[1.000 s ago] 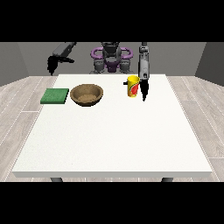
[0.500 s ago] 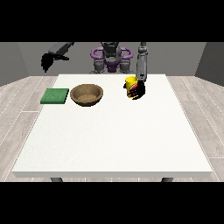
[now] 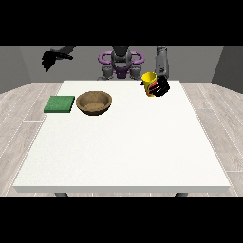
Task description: Pick the cup and pour the ball into the bowl, then pick the bowl and place it on the pad
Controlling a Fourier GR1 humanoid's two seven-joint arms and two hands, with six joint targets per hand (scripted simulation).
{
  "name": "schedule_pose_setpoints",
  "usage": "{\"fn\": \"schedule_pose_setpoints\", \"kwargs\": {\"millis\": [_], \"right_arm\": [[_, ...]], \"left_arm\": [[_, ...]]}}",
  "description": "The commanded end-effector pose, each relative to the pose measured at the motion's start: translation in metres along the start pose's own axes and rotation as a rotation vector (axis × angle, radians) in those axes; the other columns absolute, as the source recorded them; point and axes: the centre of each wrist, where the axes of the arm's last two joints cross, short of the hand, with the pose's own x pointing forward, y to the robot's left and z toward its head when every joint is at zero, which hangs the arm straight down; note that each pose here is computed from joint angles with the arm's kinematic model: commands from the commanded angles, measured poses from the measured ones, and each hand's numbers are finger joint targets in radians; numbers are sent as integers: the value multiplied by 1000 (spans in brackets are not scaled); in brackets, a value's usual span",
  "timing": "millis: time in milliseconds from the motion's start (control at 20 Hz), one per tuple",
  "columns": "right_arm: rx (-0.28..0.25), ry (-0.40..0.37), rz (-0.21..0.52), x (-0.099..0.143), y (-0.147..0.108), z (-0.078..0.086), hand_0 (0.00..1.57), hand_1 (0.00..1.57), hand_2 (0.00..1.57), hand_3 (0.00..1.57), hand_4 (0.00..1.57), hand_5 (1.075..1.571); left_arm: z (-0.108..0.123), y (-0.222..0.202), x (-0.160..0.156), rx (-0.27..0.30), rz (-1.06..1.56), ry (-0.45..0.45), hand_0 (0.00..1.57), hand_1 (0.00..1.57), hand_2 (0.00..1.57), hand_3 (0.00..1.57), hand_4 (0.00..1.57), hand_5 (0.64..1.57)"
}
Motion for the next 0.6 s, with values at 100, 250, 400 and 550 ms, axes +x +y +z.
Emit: {"fn": "schedule_pose_setpoints", "kwargs": {"millis": [100, 250, 400, 550], "right_arm": [[-39, 61, -24, -34, -4, 25, 0, 0, 0, 0, 0, 1569], [-22, 72, -19, -20, -12, 7, 0, 0, 0, 0, 0, 1568], [-33, 93, -23, -29, 0, 7, 0, 0, 0, 0, 0, 1568], [-56, 28, -34, -16, -24, -2, 0, 0, 0, 0, 0, 1568]], "left_arm": [[-75, 76, 23, -34, -276, 40, 1456, 1456, 1571, 1571, 1571, 1296], [-86, 47, 45, -52, -320, 53, 1459, 1459, 1571, 1571, 1571, 1294], [-96, 47, 58, -76, -333, 61, 1459, 1459, 1571, 1571, 1571, 1294], [-99, 30, 73, -65, -375, 10, 1473, 1473, 1571, 1571, 1571, 1278]]}}
